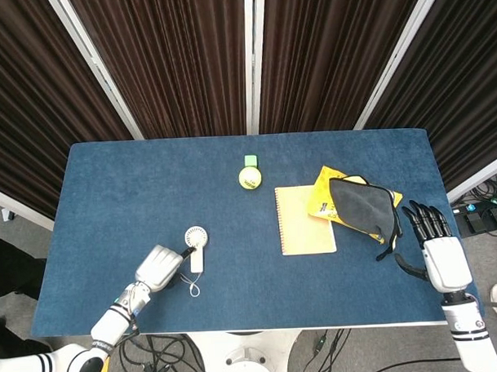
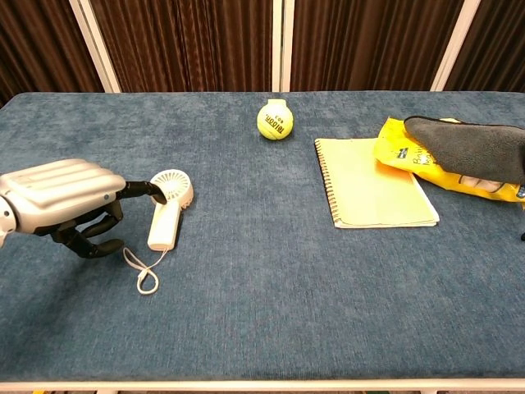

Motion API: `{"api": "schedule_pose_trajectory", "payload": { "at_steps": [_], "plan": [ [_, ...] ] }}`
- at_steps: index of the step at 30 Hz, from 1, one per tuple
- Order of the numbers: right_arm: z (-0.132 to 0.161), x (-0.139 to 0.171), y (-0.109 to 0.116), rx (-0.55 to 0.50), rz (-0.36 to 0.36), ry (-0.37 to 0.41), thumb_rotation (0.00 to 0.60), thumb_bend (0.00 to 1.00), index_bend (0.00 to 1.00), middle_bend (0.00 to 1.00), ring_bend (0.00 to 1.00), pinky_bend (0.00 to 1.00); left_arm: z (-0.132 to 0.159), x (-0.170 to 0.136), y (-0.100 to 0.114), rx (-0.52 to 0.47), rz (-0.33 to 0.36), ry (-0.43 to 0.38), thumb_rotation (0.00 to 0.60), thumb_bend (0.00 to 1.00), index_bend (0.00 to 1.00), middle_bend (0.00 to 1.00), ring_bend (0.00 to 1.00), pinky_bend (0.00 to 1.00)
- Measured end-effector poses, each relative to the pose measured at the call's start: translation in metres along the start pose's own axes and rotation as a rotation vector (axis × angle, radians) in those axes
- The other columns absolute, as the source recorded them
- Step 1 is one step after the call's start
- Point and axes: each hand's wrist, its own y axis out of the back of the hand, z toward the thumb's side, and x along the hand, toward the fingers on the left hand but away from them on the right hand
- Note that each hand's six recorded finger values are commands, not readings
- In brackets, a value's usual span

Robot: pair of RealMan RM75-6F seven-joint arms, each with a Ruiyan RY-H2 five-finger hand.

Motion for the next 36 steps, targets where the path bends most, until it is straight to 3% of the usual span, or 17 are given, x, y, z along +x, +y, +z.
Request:
{"api": "schedule_pose_trajectory", "payload": {
  "at_steps": [24,30,36],
  "plan": [
    [-0.002,0.000,-0.003,0.000,0.010,-0.002,0.600,0.16,0.00,0.00,0.00,0.00,0.001,0.003,-0.006,-0.022,-0.038,0.006,0.600,0.39,0.19,0.82,0.82,0.83],
    [-0.004,0.000,0.000,-0.004,0.000,-0.003,0.600,0.16,0.00,0.00,0.00,0.00,-0.003,-0.003,0.019,-0.028,0.034,0.013,0.600,0.39,0.19,0.82,0.82,0.83],
    [-0.006,0.001,0.000,-0.010,0.000,-0.007,0.600,0.16,0.00,0.00,0.00,0.00,-0.024,-0.017,0.047,-0.023,0.145,0.090,0.600,0.39,0.19,0.82,0.82,0.83]
  ]
}}
